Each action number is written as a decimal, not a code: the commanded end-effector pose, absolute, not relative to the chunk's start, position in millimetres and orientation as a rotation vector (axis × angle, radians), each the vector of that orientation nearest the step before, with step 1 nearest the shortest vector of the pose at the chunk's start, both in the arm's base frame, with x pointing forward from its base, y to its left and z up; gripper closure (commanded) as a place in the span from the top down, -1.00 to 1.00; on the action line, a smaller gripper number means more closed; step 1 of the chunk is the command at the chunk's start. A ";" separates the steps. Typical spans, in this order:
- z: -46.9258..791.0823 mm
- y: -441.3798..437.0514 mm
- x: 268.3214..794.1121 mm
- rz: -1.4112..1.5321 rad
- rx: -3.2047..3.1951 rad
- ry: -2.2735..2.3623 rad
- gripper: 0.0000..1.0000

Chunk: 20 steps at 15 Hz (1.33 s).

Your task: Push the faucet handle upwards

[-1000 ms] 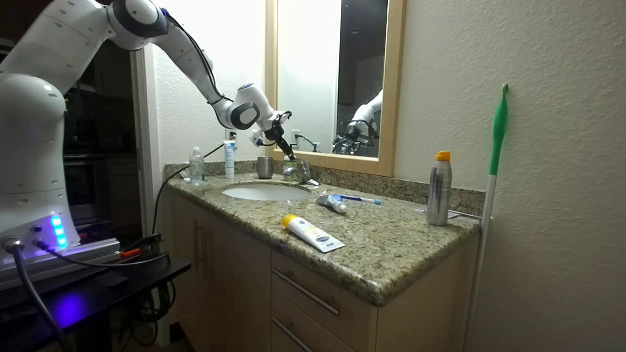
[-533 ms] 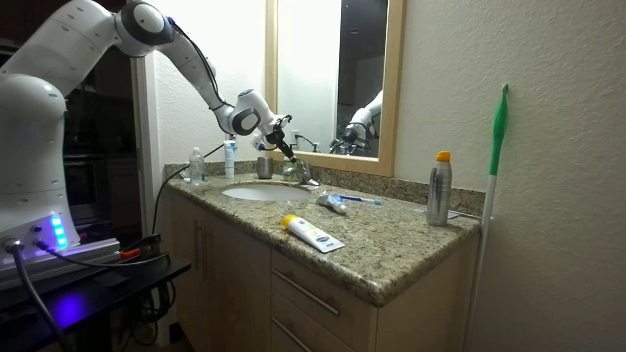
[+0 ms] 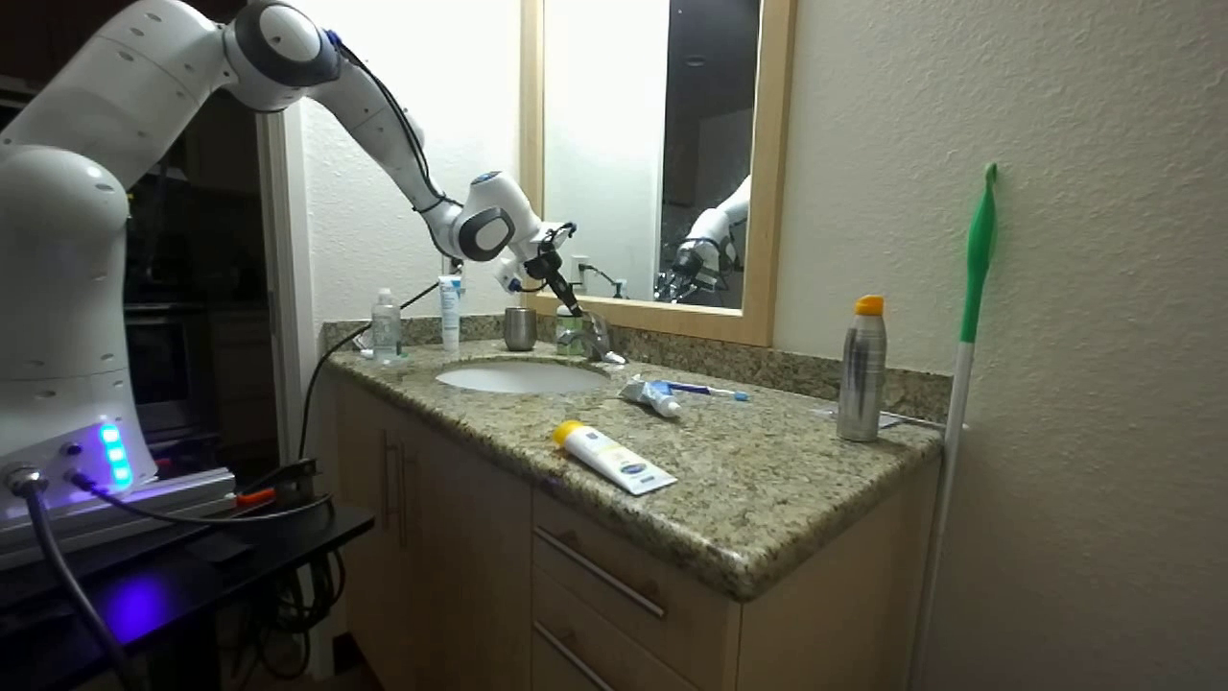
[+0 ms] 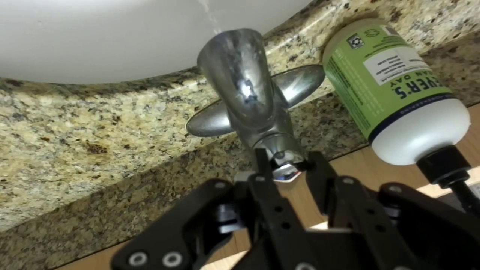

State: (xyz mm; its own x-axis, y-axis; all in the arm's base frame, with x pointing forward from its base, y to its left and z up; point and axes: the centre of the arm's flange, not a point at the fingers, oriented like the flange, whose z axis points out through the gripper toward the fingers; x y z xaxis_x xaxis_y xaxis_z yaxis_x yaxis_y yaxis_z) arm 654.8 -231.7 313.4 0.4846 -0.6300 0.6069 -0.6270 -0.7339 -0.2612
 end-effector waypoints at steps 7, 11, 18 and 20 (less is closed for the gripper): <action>353.2 -232.2 664.9 -1.105 -2.379 1.303 -0.86; 390.2 -232.3 668.7 -1.230 -2.181 1.317 -0.86; 480.7 -238.4 610.8 -0.721 -2.320 1.423 0.66; 510.9 -246.9 578.6 -0.597 -2.389 1.474 0.94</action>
